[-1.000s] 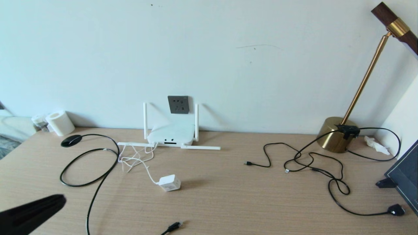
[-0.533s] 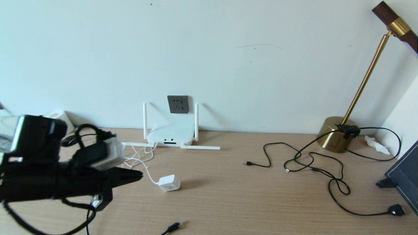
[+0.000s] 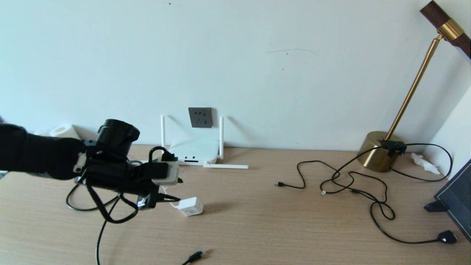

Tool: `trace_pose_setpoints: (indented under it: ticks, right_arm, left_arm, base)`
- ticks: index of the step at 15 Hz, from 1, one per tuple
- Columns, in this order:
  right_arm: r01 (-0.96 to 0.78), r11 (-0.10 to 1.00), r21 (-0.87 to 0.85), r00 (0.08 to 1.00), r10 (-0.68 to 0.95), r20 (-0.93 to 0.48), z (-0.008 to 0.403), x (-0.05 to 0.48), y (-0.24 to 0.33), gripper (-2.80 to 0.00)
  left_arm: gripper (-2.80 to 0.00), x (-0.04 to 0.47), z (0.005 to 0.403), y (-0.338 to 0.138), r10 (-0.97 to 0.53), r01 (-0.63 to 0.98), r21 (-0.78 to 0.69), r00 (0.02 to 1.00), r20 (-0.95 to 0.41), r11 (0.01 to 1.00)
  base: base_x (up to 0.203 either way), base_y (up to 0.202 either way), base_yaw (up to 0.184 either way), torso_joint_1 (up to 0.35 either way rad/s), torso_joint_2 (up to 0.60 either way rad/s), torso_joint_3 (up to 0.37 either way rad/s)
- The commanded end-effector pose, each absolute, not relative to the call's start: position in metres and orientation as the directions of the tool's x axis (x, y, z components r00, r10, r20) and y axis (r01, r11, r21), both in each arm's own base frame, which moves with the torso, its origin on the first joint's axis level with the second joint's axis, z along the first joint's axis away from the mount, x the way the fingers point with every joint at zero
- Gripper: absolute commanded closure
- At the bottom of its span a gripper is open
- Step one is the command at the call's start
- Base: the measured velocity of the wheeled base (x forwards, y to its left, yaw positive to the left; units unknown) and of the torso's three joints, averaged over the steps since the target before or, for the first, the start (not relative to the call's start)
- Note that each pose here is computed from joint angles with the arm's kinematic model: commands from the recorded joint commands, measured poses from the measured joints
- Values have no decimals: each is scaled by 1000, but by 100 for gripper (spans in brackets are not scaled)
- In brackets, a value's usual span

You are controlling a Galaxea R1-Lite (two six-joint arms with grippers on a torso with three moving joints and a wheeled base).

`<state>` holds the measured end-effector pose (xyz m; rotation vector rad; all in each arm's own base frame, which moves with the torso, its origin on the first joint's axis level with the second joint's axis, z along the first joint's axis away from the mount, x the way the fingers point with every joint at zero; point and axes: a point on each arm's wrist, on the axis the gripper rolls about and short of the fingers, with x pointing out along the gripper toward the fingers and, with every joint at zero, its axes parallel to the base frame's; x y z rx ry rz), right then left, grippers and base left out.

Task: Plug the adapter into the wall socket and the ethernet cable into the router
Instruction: Pick up plug

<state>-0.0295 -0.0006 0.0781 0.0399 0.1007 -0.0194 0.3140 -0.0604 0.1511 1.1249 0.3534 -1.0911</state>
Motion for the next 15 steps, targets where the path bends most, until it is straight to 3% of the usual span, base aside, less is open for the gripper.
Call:
trace_pose_setpoints:
  ticks: [1, 3, 5, 7, 15]
  right_arm:
    - [21, 999, 39, 995, -17, -103, 78, -30, -1, -280]
    - [21, 999, 39, 995, -17, -102, 78, -29, -1, -280]
    - [21, 999, 39, 995, -17, -103, 78, -30, -1, -280]
    - [21, 999, 39, 995, -17, -101, 78, -29, -1, -280]
    - [21, 999, 39, 995, -17, -102, 78, -30, -1, -280]
  left_arm:
    - [-280, 345, 142, -67, -511, 831, 547, 430, -744, -97]
    - [-280, 351, 146, -67, -446, 864, 487, 388, -807, -130]
    - [-280, 350, 153, -67, -407, 913, 404, 351, -843, -50]
    - [-280, 350, 159, -72, -402, 933, 356, 307, -863, -50]
    - [-280, 362, 130, -97, -401, 963, 262, 219, -889, -55]
  base:
    - [0, 0, 0, 0, 0, 0]
    - [0, 0, 0, 0, 0, 0]
    - [0, 0, 0, 0, 0, 0]
    - [0, 0, 0, 0, 0, 0]
    - [0, 0, 0, 0, 0, 0]
